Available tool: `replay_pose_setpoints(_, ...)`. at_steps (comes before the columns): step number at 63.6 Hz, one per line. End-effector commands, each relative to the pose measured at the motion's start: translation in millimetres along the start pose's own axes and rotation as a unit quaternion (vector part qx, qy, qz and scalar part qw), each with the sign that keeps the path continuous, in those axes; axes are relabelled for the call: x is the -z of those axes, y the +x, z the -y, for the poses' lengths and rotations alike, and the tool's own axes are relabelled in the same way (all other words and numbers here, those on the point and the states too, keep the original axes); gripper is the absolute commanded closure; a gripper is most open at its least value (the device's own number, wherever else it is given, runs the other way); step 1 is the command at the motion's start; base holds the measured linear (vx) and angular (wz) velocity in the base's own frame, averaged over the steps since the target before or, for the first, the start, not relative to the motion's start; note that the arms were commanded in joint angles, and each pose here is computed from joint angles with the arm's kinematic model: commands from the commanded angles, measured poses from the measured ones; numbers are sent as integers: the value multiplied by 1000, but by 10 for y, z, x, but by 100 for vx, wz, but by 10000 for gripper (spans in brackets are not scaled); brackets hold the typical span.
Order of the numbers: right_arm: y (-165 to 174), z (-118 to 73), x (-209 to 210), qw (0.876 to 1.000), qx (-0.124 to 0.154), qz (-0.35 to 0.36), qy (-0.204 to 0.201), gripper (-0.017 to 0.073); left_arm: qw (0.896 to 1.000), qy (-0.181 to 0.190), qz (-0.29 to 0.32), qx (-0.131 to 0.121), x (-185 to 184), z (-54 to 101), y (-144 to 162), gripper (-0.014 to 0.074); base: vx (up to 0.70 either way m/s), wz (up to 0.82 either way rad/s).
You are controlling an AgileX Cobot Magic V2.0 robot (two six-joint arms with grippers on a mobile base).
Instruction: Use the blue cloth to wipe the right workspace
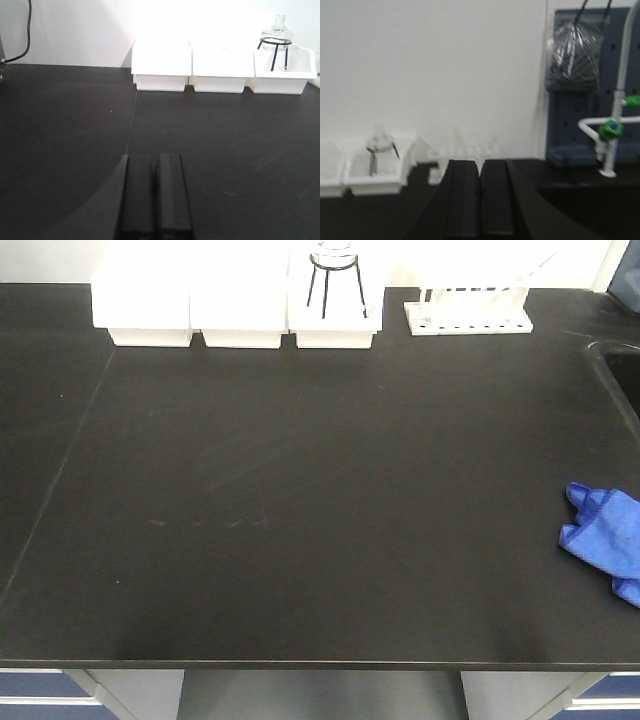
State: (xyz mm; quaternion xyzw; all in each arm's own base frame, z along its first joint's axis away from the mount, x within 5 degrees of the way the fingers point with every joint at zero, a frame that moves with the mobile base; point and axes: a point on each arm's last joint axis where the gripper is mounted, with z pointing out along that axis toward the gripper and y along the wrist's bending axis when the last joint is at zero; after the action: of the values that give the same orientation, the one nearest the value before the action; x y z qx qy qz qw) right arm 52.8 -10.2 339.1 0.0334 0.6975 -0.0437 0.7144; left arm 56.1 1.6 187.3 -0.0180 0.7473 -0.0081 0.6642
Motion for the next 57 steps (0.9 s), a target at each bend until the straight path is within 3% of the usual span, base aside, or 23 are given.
replay_pose_setpoints(1, -206, 43, -296, 995, 85, -32, 38, 561, 999, 5, 32, 4, -8, 7, 23, 599, 0, 0)
replay_pose_setpoints(2, -205, 45, -382, 992, 107, -43, 43, 561, 999, 5, 32, 4, -8, 7, 23, 599, 0, 0)
replay_pose_setpoints(5, -195, 43, -587, 987, 138, -67, 50, 560, 999, 5, 32, 4, -8, 7, 23, 599, 0, 0)
replay_pose_setpoints(8, -135, 38, -764, 984, 141, -95, 55, 559, 999, 5, 32, 4, -8, 7, 23, 599, 0, 0)
replay_pose_setpoints(11, -18, 27, -959, 981, 125, -134, 59, 557, 999, 5, 32, 4, -8, 7, 23, 599, 0, 0)
replay_pose_setpoints(16, 219, 6, -1237, 974, 71, -201, 71, 552, 999, 5, 32, 4, -8, 7, 23, 599, 0, 0)
replay_pose_setpoints(20, 430, -20, -1438, 963, 55, -252, 75, 539, 999, 5, 32, 4, -8, 7, 23, 599, 0, 0)
replay_pose_setpoints(30, 893, -62, -1777, 930, 111, -345, 58, 461, 999, 5, 32, 4, -8, 7, 23, 599, 0, 0)
replay_pose_setpoints(41, 1210, -62, -1951, 900, 178, -395, 43, 298, 999, 5, 32, 4, -8, 7, 23, 599, 0, 0)
replay_pose_setpoints(51, 1423, -11, -2020, 882, 172, -431, 79, 90, 999, 5, 32, 4, -8, 7, 23, 599, 0, 0)
replay_pose_setpoints(57, 1539, 0, -2080, 877, 180, -439, 74, -10, 999, 5, 32, 4, -8, 7, 23, 599, 0, 0)
